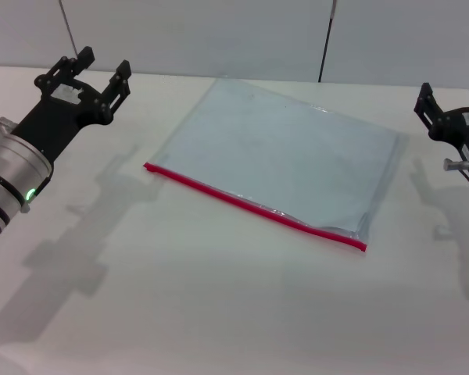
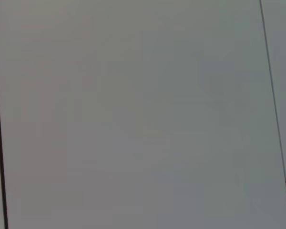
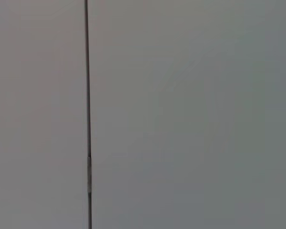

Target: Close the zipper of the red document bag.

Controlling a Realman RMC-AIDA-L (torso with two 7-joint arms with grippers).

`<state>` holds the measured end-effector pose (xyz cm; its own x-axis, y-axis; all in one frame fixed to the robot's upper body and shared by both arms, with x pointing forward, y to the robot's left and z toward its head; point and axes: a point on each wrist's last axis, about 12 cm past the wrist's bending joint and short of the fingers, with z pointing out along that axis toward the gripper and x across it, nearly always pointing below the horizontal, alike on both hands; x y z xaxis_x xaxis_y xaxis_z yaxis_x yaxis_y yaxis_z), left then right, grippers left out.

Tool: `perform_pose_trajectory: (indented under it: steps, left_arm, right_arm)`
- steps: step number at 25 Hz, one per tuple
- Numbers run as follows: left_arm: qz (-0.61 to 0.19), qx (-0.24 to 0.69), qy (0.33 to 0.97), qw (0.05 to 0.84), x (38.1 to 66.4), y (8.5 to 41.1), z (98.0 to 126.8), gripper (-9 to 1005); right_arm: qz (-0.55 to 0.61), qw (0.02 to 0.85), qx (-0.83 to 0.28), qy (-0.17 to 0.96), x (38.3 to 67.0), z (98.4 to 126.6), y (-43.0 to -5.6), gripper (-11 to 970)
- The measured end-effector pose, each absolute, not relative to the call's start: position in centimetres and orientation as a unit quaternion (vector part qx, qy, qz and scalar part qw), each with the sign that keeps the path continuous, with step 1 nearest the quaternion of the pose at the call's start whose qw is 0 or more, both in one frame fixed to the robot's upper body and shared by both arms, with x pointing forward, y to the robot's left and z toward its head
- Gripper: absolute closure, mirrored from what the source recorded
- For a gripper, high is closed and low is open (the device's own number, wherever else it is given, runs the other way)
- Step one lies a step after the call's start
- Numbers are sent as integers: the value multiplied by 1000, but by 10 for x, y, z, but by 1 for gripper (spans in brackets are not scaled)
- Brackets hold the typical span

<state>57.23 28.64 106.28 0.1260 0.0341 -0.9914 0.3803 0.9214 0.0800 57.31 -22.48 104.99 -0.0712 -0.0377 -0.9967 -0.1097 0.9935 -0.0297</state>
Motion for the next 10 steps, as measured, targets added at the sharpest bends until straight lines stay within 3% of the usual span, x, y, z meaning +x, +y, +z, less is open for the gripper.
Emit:
perform_pose_trajectory:
  steps: [10]
  left_arm:
    - [-121, 162, 657, 726, 577, 282, 1061, 381]
  right_arm:
    - [28, 680, -50, 731, 575, 1050, -225, 126]
